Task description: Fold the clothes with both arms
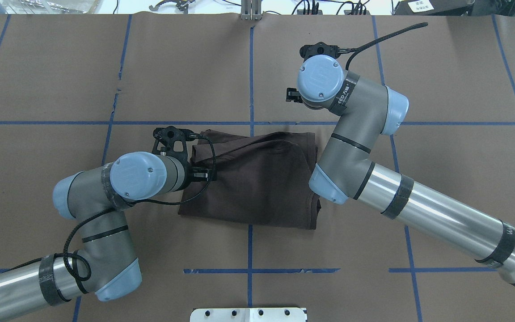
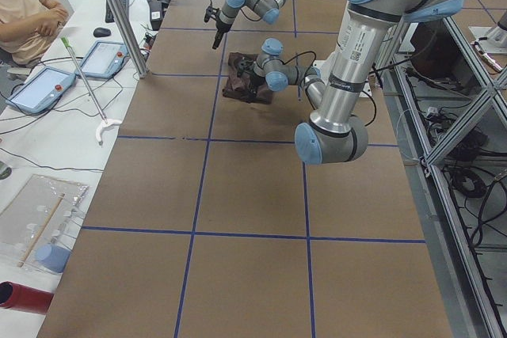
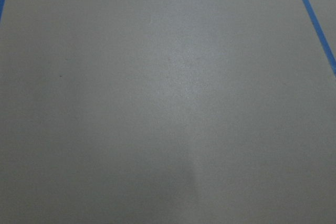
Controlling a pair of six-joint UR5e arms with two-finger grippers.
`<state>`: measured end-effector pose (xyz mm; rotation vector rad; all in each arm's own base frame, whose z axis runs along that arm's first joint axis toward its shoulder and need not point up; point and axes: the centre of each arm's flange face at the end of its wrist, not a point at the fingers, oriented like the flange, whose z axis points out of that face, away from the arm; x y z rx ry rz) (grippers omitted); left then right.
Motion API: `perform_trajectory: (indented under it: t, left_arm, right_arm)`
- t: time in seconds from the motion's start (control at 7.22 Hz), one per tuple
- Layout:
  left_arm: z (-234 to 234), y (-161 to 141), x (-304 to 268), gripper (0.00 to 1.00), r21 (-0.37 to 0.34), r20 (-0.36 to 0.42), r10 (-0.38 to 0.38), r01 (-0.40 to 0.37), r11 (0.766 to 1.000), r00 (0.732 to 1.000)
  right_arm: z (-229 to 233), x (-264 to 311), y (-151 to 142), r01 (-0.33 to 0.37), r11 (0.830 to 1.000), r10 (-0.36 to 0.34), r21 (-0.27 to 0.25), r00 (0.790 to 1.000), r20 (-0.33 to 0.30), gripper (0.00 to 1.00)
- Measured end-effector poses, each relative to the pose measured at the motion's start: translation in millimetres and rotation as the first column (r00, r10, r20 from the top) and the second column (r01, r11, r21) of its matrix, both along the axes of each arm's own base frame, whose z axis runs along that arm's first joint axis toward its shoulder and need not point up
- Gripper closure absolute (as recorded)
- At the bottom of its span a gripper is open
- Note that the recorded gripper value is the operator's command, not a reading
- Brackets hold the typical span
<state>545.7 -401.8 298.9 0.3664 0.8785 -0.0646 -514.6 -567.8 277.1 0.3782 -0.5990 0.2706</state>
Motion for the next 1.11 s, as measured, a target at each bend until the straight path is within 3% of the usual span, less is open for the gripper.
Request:
perform_trajectory:
  t: [0.28,0.83,1.11]
  left_arm:
    - [1.9,-22.3,-9.2,0.01,-0.005,0.009,-0.034,0.034,0.999,0.999]
    - [8.7,-144.9,-31.5,0.01,-0.03,0.079,-0.18,0.183,0.983,0.98]
    - [5.9,-179.1,-58.9,0.0,-0.036,0.076,-0.165,0.168,0.985,0.983]
  right_arm:
    - [1.5,-0.2,0.6,-0.001,1.0,0.001,0.001,1.0,-0.003,0.0]
    - [3.5,0.4,1.0,-0.003,1.0,0.003,0.002,1.0,-0.006,0.0]
    - [3.4,0.2,1.7,-0.004,1.0,0.004,0.002,1.0,-0.005,0.0]
